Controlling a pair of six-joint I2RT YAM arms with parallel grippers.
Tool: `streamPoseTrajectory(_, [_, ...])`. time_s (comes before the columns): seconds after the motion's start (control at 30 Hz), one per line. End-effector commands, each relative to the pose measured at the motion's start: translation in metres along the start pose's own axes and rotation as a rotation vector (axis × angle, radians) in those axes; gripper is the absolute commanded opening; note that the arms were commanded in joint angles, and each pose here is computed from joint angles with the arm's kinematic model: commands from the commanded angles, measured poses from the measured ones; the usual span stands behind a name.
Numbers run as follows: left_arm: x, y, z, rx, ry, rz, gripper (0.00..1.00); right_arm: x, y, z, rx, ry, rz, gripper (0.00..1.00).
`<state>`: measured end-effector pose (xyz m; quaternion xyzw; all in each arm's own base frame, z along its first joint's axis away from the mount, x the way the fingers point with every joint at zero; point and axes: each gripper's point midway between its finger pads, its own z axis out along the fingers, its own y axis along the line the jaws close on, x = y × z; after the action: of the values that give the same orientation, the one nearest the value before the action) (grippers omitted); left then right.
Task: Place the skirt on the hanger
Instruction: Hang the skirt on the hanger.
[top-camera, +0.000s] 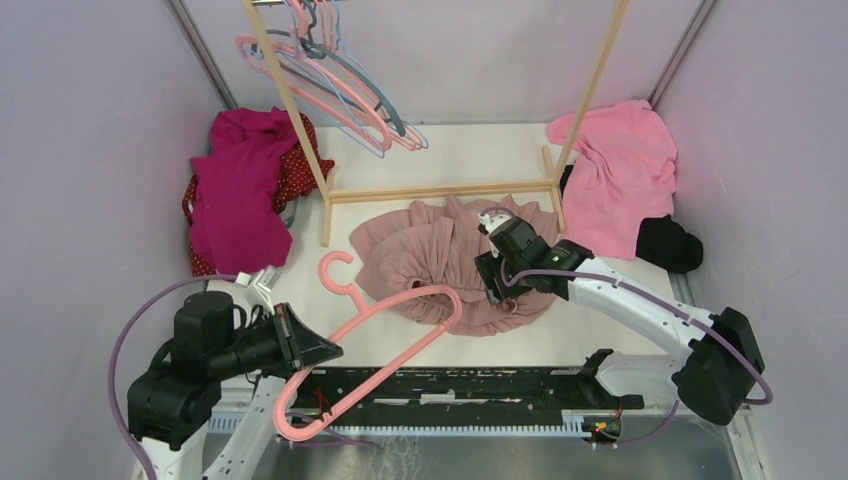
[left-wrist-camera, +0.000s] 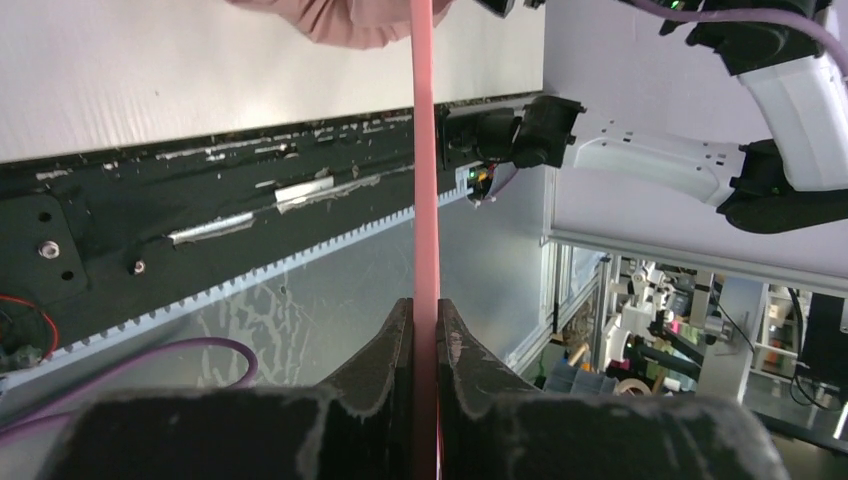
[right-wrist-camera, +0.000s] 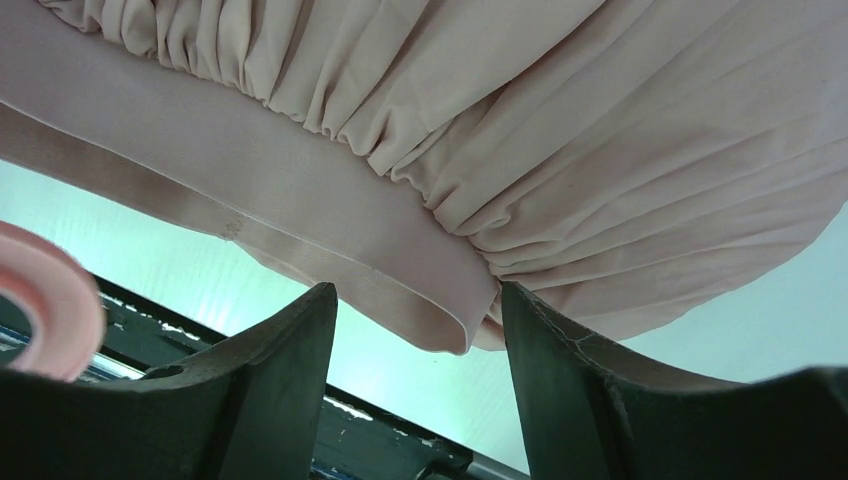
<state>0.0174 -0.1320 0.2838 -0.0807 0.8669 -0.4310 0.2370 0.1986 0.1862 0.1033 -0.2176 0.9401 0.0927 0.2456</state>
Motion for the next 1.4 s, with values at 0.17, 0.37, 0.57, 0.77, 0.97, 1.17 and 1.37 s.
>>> streamPoseTrajectory(0.17, [0.013, 0.013, 0.016, 0.000, 0.083, -0.093, 0.03, -0.003, -0.007, 0.002, 0.034, -0.061, 0.009, 0.68])
streamPoseTrajectory(0.37, [-0.002, 0.009, 0.023, 0.006, 0.056, -0.072, 0.03, 0.000, -0.009, 0.006, 0.044, -0.054, 0.026, 0.67])
streamPoseTrajectory(0.57, [-0.011, 0.007, 0.032, 0.039, 0.038, -0.086, 0.03, -0.002, -0.006, 0.009, 0.034, -0.056, 0.031, 0.67])
streamPoseTrajectory(0.77, [-0.010, 0.015, 0.036, 0.016, 0.036, -0.101, 0.03, -0.012, 0.003, 0.007, -0.006, -0.073, 0.009, 0.67])
streamPoseTrajectory(0.97, [-0.009, 0.016, 0.034, 0.007, 0.039, -0.109, 0.03, -0.013, 0.019, 0.005, -0.056, -0.089, -0.057, 0.66])
streamPoseTrajectory(1.17, [-0.005, 0.016, 0.032, 0.000, 0.050, -0.119, 0.03, -0.008, 0.035, 0.006, -0.088, -0.089, -0.125, 0.65])
streamPoseTrajectory(1.37, [0.000, 0.020, 0.031, -0.022, 0.062, -0.129, 0.03, -0.004, 0.036, 0.015, -0.063, -0.065, -0.145, 0.64])
